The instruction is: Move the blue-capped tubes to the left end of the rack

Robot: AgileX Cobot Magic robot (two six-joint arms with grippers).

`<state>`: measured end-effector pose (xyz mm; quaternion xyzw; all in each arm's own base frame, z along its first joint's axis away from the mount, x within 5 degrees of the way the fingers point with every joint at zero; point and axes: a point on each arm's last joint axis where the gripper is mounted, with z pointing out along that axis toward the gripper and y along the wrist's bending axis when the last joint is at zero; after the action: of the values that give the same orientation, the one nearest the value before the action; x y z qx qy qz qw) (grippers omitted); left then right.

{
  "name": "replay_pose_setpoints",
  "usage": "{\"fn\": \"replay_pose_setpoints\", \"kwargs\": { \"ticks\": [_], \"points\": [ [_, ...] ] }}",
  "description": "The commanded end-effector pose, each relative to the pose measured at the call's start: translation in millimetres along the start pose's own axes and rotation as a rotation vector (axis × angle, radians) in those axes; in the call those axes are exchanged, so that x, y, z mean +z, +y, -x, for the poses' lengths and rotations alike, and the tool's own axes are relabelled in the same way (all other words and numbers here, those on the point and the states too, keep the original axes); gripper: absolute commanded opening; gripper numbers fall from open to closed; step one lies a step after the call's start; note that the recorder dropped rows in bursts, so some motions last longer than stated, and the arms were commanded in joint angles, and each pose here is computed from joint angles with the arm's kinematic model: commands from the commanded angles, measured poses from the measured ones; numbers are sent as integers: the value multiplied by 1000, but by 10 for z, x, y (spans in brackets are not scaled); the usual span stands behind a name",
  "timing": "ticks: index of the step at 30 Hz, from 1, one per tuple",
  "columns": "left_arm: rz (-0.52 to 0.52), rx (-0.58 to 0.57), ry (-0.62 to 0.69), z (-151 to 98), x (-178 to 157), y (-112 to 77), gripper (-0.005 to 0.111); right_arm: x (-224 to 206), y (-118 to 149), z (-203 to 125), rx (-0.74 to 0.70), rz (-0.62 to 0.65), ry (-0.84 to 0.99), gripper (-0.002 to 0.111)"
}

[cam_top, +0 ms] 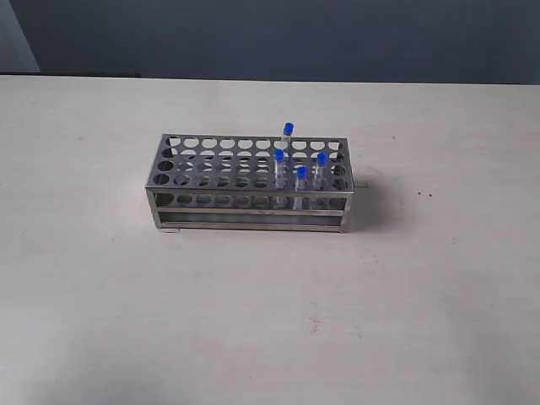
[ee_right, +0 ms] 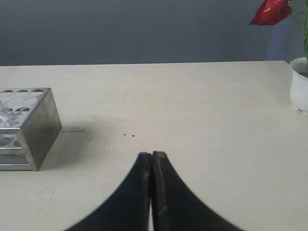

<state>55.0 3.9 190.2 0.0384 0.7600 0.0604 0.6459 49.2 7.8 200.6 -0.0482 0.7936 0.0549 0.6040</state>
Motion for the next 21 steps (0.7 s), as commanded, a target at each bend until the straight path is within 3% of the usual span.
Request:
{"fn": "replay_pose_setpoints", "kwargs": {
  "ticks": [1,5,7,13,21],
  "points": [
    [-8,-5,-12,17,2,-4,0,-2,-6,4,-9,-8,-18,-1],
    [-8,-5,-12,17,2,-4,0,-2,-5,20,-7,-7,-36,-1],
    [-8,-5,-12,17,2,-4,0,-7,7,87,70,9,-110,-1],
    [-8,-5,-12,17,2,-4,0,-84,3,366,833,182,-402,-1],
    [-8,-5,-12,17,2,-4,0,-158,-93,490,883,164,-594,-1]
  ]
}}
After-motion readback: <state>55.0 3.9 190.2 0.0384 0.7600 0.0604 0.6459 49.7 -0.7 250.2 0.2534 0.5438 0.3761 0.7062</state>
